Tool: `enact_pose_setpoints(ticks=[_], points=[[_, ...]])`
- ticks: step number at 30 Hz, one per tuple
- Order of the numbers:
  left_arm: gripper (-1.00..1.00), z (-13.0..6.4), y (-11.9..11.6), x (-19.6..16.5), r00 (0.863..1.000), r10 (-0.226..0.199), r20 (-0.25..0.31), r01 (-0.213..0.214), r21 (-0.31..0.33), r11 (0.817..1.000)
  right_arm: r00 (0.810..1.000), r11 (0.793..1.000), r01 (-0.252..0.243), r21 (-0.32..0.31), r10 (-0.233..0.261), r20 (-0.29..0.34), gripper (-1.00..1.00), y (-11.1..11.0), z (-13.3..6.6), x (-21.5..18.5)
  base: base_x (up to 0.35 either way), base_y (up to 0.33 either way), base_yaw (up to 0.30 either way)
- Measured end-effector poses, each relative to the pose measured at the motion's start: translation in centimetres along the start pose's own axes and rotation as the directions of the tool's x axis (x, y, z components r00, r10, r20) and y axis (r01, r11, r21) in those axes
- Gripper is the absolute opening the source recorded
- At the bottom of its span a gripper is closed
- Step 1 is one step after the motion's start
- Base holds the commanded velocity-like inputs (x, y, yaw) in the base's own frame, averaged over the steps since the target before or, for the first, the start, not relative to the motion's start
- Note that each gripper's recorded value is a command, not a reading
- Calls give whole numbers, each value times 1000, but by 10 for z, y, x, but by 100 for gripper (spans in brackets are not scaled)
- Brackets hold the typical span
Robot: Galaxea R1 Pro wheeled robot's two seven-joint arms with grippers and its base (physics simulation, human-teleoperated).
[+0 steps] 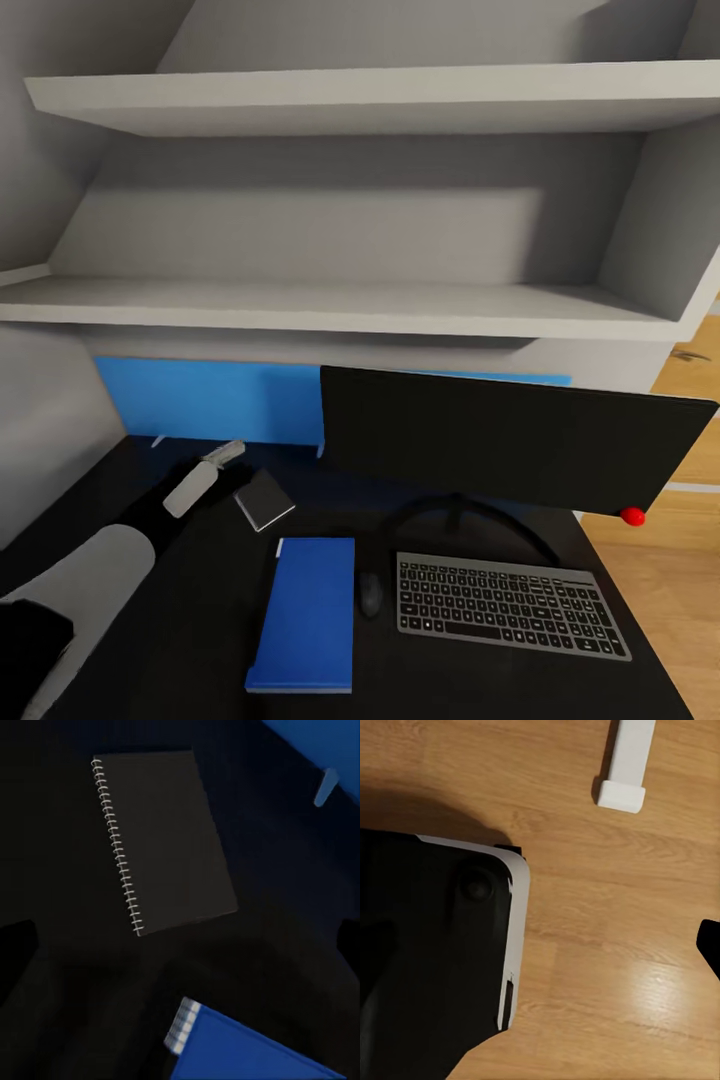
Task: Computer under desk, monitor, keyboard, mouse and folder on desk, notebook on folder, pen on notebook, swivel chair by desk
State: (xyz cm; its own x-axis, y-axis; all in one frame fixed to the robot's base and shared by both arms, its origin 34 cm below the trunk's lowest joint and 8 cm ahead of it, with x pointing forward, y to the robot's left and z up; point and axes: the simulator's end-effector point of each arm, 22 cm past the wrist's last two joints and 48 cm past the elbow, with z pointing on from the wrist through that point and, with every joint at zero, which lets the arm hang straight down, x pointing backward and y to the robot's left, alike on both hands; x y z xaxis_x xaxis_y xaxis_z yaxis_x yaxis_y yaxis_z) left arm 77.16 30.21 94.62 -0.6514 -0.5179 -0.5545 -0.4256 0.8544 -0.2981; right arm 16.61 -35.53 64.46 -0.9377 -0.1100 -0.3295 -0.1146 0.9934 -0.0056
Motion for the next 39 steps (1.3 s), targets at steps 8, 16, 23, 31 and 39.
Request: enact_pose_setpoints(ticks=[8, 16, 23, 31, 39], points=[[100, 9, -18, -16, 971, 233, 43, -227, -111, 968, 1000, 1000, 0, -5, 0, -7, 100, 2, 0, 2, 0, 0, 0], [100, 15, -14, -25, 936, 341, 81, -326, -160, 932, 1000, 1000, -1, -6, 1, -15, 100, 3, 0, 5, 0, 0, 0], [100, 16, -16, -35, 926, 369, 87, -352, -163, 922, 1000, 1000, 0, -8, 0, -26, 100, 3, -1, 8, 0, 0, 0], [100, 13, -27, -57, 910, 403, 102, -383, -173, 907, 999, 1000, 0, -10, -1, -36, 100, 4, -2, 12, 0, 0, 0], [100, 15, -29, -63, 857, 504, 105, -474, -222, 852, 999, 1000, 1, -12, -2, -48, 100, 5, -3, 16, 0, 0, -25]])
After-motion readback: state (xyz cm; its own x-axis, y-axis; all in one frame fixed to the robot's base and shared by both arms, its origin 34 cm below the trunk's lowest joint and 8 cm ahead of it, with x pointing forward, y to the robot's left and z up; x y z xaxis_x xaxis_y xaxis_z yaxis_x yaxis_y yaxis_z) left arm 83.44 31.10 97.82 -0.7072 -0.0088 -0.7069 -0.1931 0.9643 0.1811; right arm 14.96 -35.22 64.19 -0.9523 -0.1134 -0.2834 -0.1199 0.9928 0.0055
